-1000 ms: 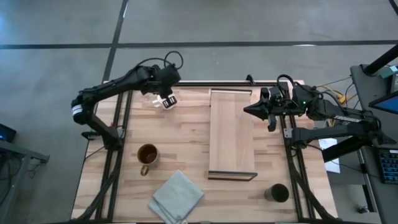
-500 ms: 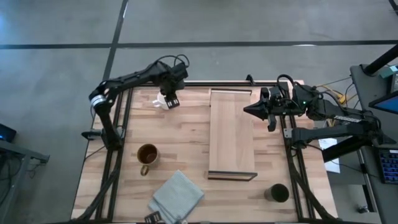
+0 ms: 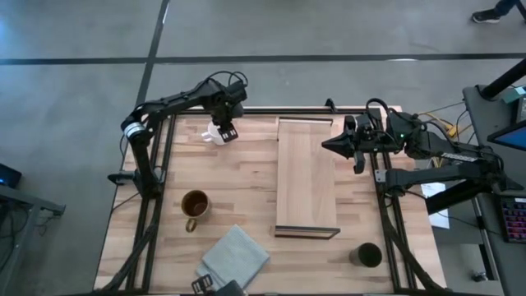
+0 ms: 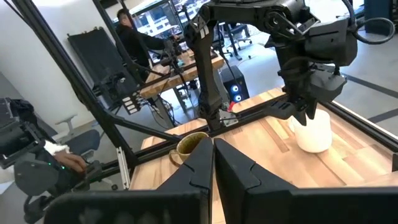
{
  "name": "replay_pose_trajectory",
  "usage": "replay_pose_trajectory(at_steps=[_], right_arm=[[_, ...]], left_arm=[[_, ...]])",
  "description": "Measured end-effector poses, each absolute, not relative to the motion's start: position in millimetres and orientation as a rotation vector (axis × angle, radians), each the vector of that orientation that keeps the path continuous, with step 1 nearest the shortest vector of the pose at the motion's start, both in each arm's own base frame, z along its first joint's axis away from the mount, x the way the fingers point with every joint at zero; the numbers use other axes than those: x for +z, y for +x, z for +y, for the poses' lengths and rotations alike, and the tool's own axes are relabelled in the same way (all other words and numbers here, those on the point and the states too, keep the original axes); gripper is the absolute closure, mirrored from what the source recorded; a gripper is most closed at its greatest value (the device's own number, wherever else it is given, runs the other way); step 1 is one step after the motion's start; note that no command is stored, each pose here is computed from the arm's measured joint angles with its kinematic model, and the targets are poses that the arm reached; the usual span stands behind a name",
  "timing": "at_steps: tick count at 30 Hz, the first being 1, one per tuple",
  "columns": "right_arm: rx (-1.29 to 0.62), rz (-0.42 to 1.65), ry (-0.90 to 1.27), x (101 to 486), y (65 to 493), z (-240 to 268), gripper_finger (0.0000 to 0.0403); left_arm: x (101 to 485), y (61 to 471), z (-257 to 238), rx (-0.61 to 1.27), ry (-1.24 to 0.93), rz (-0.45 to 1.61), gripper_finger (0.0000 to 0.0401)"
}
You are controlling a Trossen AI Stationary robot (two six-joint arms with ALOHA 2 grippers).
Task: Stack small to large cups/mugs on shelf
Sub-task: Put the white mug on the shelf
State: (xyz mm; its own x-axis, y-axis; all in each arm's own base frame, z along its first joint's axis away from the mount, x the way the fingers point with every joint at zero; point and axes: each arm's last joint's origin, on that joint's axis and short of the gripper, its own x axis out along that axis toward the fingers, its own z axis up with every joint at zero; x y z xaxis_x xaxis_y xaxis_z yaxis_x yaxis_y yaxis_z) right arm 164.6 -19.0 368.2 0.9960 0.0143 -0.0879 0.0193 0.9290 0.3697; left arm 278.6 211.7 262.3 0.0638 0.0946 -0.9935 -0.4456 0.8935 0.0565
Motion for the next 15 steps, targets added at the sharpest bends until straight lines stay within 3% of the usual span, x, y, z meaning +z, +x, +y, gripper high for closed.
replay_pose_trajectory(at_steps=[15], right_arm=[[-0.005,0.096,0.411,367,166,-19,0.0394]], left_arm=[[237,276,210,0.410,-0.304,1.477,0.0294]])
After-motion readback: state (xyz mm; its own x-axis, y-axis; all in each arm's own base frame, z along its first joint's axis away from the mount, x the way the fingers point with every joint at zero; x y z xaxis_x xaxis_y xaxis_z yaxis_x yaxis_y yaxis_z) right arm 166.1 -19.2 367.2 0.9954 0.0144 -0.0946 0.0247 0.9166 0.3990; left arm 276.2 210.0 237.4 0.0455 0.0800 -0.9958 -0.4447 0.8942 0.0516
